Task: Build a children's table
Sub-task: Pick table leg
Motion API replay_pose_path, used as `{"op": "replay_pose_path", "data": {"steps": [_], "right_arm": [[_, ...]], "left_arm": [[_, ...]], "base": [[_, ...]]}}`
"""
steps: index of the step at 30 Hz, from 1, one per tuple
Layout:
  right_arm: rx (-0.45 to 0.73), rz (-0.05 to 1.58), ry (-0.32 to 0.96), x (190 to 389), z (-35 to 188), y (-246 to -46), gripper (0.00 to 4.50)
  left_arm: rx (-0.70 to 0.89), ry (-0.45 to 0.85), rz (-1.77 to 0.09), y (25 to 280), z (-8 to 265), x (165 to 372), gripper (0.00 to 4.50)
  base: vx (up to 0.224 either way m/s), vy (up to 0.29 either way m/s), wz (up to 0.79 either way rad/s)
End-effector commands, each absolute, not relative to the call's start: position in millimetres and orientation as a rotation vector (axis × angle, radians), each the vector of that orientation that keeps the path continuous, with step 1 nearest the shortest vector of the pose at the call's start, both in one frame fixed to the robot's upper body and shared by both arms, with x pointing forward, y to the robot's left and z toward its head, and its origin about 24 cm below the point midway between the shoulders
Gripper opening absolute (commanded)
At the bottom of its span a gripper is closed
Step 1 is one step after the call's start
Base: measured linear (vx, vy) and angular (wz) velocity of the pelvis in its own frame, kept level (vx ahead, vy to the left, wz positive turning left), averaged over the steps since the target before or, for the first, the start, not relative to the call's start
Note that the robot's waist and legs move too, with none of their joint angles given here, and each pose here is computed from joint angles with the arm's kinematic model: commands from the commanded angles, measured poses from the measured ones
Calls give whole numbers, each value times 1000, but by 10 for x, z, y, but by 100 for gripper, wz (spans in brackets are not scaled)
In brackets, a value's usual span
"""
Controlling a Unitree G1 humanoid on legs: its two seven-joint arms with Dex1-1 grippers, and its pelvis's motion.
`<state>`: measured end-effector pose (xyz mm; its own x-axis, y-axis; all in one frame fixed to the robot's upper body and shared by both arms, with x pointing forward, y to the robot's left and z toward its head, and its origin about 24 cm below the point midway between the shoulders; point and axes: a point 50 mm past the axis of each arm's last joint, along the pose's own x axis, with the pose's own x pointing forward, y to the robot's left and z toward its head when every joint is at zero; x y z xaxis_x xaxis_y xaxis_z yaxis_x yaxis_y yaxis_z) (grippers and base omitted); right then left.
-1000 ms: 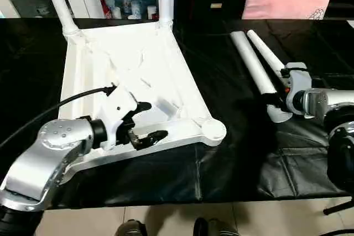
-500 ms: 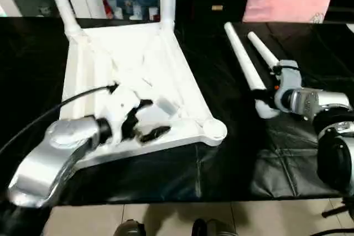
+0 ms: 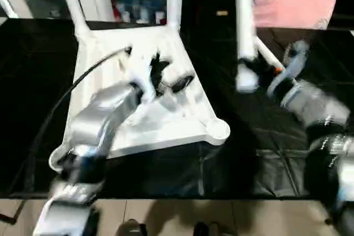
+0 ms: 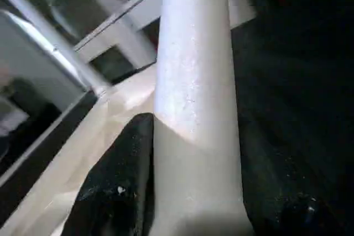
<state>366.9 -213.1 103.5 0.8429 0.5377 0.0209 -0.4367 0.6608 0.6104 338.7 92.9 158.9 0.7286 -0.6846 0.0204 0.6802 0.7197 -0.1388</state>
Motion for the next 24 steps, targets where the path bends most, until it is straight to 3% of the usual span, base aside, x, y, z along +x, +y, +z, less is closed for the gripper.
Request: {"op": "replay_pose_path", "data": {"steps": [1, 4, 10, 20, 24], "right_arm": [[693, 687, 75, 3609, 1232, -2017, 191], [781, 889, 37, 3377, 1250, -1787, 191], [822, 1127, 39, 3194, 1305, -1494, 191], [827, 1236, 83, 3086, 1338, -1377, 191], [832, 1240, 83, 3077, 1348, -1376, 191]], "left_arm": [[-229, 19, -737, 907, 1659, 3447, 450], [-391, 29, -800, 770, 1720, 3483, 450], [-565, 58, -904, 736, 1774, 3490, 450], [-752, -11, -1047, 787, 1988, 3452, 450], [-749, -15, -1091, 776, 2013, 3409, 408]], "base": [[0, 0, 0], [0, 0, 0], [0, 0, 0], [0, 0, 0], [0, 0, 0]]}}
